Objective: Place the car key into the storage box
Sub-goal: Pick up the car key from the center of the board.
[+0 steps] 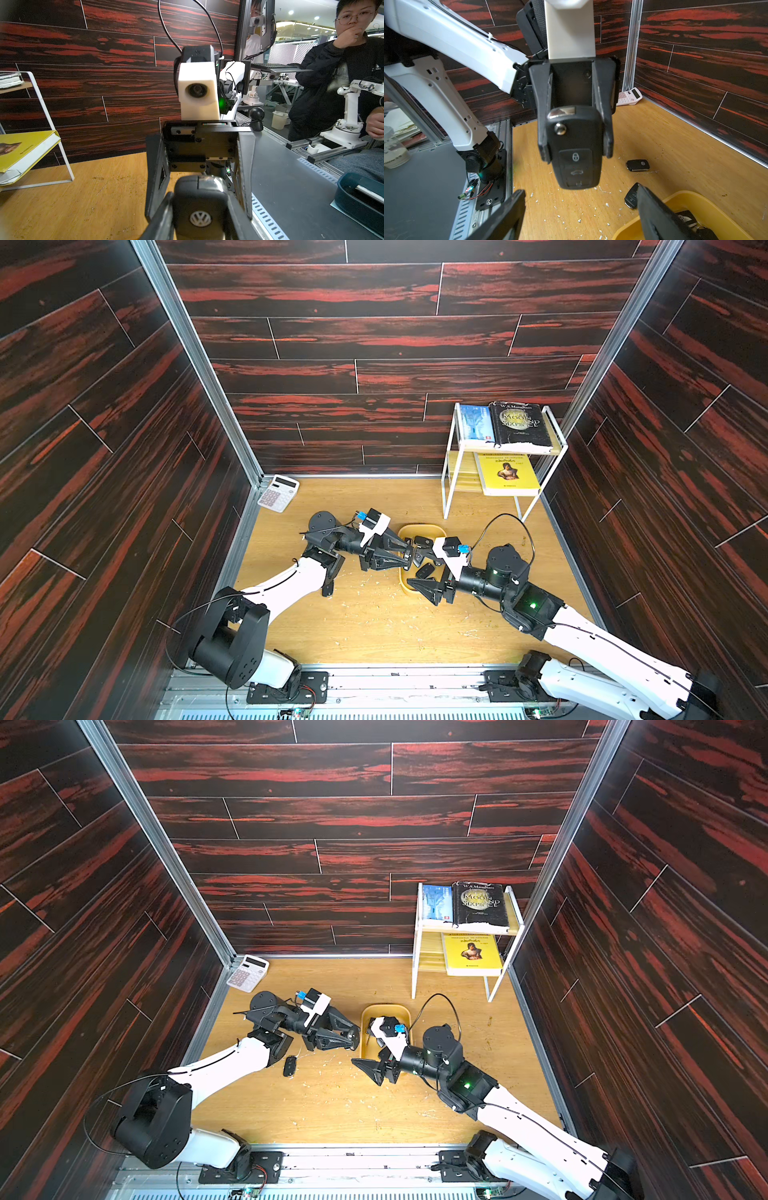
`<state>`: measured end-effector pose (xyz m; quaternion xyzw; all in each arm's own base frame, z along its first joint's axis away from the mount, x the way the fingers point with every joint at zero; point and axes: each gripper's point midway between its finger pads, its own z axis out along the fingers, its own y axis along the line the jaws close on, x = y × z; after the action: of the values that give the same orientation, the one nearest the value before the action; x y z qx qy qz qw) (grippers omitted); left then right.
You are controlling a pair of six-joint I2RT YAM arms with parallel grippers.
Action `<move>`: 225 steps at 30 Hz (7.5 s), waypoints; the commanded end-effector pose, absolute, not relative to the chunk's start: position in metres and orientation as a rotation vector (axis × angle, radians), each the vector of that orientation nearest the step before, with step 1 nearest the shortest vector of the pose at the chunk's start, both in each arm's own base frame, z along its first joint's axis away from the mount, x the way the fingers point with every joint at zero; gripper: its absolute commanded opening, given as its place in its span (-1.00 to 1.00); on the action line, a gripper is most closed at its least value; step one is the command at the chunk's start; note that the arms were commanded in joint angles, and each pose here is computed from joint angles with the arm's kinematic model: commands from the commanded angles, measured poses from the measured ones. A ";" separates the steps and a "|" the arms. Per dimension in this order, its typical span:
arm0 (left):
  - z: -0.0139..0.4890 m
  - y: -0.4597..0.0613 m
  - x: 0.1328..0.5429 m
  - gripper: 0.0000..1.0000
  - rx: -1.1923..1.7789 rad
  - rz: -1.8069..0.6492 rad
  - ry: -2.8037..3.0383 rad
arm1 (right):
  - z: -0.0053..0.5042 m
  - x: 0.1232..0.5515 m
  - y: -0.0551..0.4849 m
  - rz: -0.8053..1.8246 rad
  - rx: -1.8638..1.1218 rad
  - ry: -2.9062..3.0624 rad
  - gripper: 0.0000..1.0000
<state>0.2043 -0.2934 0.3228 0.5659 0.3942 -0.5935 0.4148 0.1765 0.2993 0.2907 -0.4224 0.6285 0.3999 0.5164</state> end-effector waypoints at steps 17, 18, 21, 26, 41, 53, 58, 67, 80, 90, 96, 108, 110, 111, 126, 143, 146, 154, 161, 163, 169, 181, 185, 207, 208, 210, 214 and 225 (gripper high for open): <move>0.346 -0.300 0.198 -0.79 1.438 -1.453 0.899 | 0.315 0.173 0.310 1.032 -1.007 1.425 0.64; 0.346 -0.300 0.198 -0.79 1.439 -1.452 0.897 | 0.316 0.173 0.310 1.035 -1.006 1.423 0.63; 0.346 -0.300 0.198 -0.79 1.441 -1.453 0.895 | 0.316 0.174 0.311 1.040 -1.002 1.425 0.61; 0.346 -0.300 0.197 -0.79 1.439 -1.455 0.898 | 0.320 0.173 0.313 1.054 -1.003 1.423 0.58; 0.361 -0.286 0.211 -0.85 1.381 -1.354 0.871 | 0.338 0.170 0.291 1.000 -0.927 1.411 0.71; 0.362 -0.283 0.211 -0.84 1.370 -1.350 0.885 | 0.344 0.163 0.290 1.079 -0.892 1.373 0.74; 0.360 -0.283 0.211 -0.84 1.371 -1.358 0.895 | 0.391 0.140 0.264 1.265 -0.726 1.098 0.83; 0.355 -0.284 0.215 -0.84 1.360 -1.374 0.925 | 0.439 0.115 0.210 1.579 -0.478 0.720 0.89; 0.353 -0.283 0.215 -0.84 1.356 -1.380 0.939 | 0.445 0.100 0.223 1.614 -0.637 0.611 0.90; 0.352 -0.285 0.219 -0.84 1.354 -1.381 0.941 | 0.442 0.110 0.224 1.540 -0.603 0.715 0.93; 0.351 -0.285 0.218 -0.84 1.355 -1.385 0.943 | 0.440 0.117 0.234 1.518 -0.635 0.782 0.94; 0.350 -0.286 0.221 -0.83 1.350 -1.390 0.951 | 0.407 0.161 0.262 1.343 -0.653 1.080 0.97; 0.350 -0.286 0.222 -0.84 1.348 -1.391 0.953 | 0.388 0.183 0.271 1.211 -0.675 1.215 0.97; 0.350 -0.286 0.221 -0.84 1.347 -1.391 0.952 | 0.376 0.196 0.273 1.143 -0.673 1.285 0.96; 0.350 -0.287 0.224 -0.83 1.344 -1.425 0.981 | 0.307 0.224 0.289 0.969 -0.775 1.512 0.92; 0.349 -0.299 0.230 -0.81 1.367 -1.567 1.072 | 0.301 0.217 0.296 1.005 -0.841 1.521 0.88; 0.347 -0.301 0.231 -0.81 1.365 -1.586 1.088 | 0.303 0.215 0.299 1.018 -0.857 1.519 0.83; 0.345 -0.305 0.234 -0.81 1.358 -1.595 1.090 | 0.314 0.207 0.303 1.070 -0.886 1.495 0.76; 0.344 -0.307 0.239 -0.80 1.338 -1.586 1.083 | 0.319 0.208 0.303 1.066 -0.886 1.494 0.66; 0.344 -0.308 0.241 -0.79 1.331 -1.582 1.079 | 0.319 0.208 0.304 1.071 -0.891 1.497 0.62; 0.344 -0.310 0.243 -0.78 1.313 -1.584 1.084 | 0.320 0.210 0.307 1.082 -0.892 1.494 0.48; 0.339 -0.313 0.234 -0.75 1.318 -1.618 1.105 | 0.325 0.213 0.313 1.094 -0.900 1.485 0.17; 0.340 -0.313 0.233 -0.75 1.317 -1.616 1.102 | 0.325 0.214 0.314 1.097 -0.905 1.491 0.00; 0.347 -0.309 0.227 1.00 1.304 -1.617 1.101 | 0.326 0.214 0.318 1.114 -0.919 1.511 -0.44; 0.348 -0.309 0.227 1.00 1.303 -1.616 1.100 | 0.326 0.214 0.318 1.113 -0.919 1.511 -0.44; 0.349 -0.309 0.226 1.00 1.303 -1.616 1.098 | 0.326 0.215 0.317 1.108 -0.913 1.513 -0.44; 0.354 -0.304 0.222 1.00 1.305 -1.597 1.077 | 0.325 0.217 0.317 1.093 -0.910 1.522 -0.43; 0.370 -0.233 0.307 1.00 0.709 -1.481 1.244 | 0.323 0.229 0.311 1.011 -0.862 1.563 -0.45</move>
<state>0.2973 -0.2500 0.3508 0.3538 0.5189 -0.6222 0.4675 0.2244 0.3129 0.3067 -0.3654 0.6565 0.4338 0.4973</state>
